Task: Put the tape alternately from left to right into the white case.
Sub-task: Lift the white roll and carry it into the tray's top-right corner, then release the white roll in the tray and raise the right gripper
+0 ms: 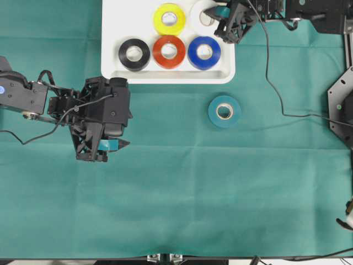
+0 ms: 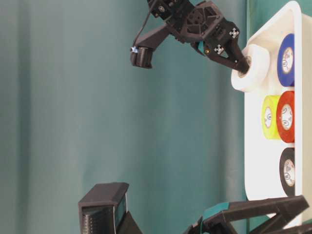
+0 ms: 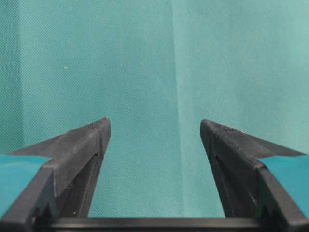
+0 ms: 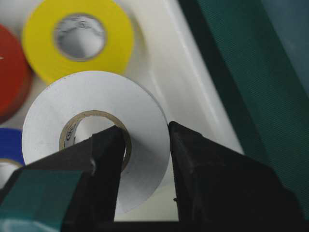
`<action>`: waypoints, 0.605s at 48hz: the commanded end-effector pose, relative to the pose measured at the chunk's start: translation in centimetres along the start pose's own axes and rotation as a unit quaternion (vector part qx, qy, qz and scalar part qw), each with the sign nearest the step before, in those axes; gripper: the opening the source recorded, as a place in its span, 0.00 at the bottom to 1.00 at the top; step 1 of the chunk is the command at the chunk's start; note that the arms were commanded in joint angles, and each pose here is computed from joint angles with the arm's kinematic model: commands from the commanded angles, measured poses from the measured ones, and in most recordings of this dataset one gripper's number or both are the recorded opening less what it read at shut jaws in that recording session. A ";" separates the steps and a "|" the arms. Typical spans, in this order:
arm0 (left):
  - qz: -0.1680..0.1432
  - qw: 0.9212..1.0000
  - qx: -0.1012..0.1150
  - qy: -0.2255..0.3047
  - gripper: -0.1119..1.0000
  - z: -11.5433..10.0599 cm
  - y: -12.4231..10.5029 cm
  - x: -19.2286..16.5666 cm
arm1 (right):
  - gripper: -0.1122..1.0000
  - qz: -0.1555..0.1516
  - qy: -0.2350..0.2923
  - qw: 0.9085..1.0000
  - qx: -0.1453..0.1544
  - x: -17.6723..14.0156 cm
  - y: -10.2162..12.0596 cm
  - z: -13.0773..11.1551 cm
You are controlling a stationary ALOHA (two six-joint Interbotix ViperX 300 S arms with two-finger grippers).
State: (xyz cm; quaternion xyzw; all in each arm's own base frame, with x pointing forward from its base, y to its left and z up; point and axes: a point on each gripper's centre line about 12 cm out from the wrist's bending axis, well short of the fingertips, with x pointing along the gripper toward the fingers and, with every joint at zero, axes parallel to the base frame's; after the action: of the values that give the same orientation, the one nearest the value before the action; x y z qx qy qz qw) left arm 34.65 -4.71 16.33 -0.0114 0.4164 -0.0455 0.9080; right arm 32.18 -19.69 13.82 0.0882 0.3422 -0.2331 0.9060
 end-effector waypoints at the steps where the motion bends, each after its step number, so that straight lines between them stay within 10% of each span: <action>1: -0.002 1.000 -0.002 -0.015 0.94 0.7 -0.1 -0.5 | 0.39 0.003 -0.016 1.000 -0.001 0.1 0.0 1.0; 29: -0.002 1.000 -0.003 -0.015 0.94 0.7 -0.1 -0.5 | 0.39 -0.001 -0.010 1.000 0.001 0.6 -0.4 0.9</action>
State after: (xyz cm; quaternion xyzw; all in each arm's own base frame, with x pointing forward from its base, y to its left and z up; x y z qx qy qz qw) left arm 34.64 -4.71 16.32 -0.0128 0.4172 -0.0450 0.9076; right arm 32.40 -19.96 12.86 0.0928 0.3502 -0.2317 0.9028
